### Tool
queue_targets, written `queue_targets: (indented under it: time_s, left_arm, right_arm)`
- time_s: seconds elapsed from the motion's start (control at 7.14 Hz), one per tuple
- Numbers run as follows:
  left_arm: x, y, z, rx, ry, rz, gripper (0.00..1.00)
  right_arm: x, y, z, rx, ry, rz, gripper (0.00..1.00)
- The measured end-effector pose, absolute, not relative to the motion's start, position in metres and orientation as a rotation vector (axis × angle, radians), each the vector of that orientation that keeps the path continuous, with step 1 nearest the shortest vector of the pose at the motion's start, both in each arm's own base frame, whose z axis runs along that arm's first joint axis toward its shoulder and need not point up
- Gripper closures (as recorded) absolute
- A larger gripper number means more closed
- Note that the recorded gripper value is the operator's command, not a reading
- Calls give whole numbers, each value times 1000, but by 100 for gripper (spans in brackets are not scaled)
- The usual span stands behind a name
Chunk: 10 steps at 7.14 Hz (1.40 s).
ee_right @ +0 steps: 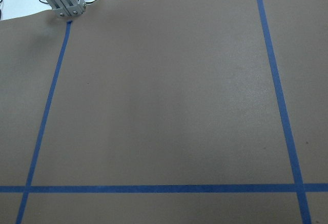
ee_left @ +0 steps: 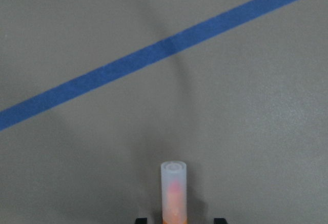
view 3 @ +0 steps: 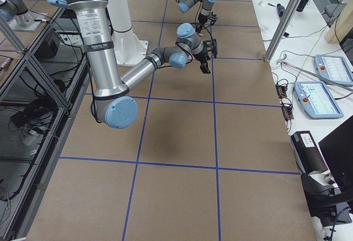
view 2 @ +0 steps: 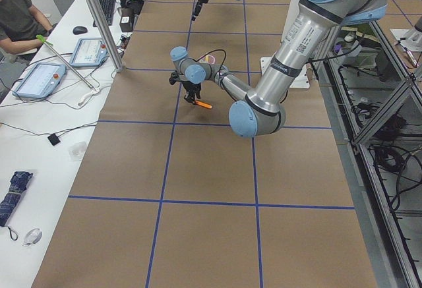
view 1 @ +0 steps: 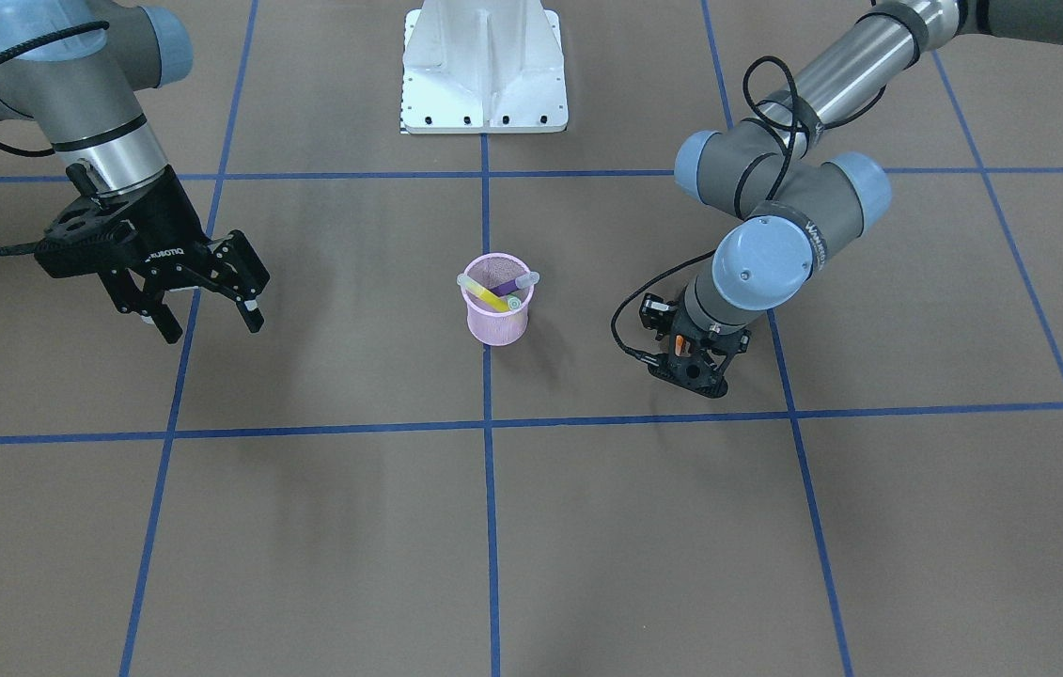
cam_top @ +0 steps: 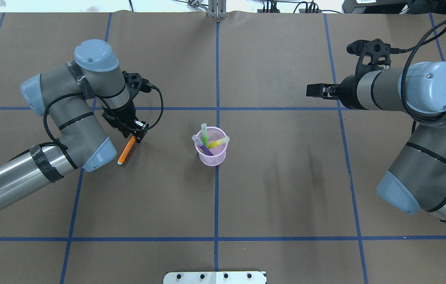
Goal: Collect pens into pen holder
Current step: 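Lift the orange marker with the left gripper toward the pink cup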
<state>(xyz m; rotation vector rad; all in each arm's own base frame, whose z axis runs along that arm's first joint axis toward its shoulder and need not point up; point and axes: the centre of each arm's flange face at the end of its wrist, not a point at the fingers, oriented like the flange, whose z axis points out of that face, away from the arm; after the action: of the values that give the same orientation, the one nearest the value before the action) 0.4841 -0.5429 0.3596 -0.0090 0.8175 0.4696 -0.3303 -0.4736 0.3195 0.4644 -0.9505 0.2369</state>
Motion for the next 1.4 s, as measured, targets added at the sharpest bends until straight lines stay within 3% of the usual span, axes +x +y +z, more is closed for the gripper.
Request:
queue_targets:
  time_s: [0.14, 0.28, 0.42, 0.98, 1.4]
  left_arm:
    - [484, -543, 361, -11, 816, 469, 66]
    - [484, -542, 362, -13, 815, 468, 78]
    - [485, -542, 362, -13, 815, 468, 100]
    - [477, -544, 347, 5, 830, 461, 100]
    - [445, -508, 219, 295, 853, 302, 100]
  right_arm:
    - [-330, -474, 319, 465, -951, 238, 0]
    - [-330, -474, 320, 466, -951, 238, 0]
    - [-330, -474, 319, 466, -952, 240, 0]
    - [-329, -473, 316, 469, -963, 245, 0]
    - [-325, -470, 319, 479, -979, 247, 0]
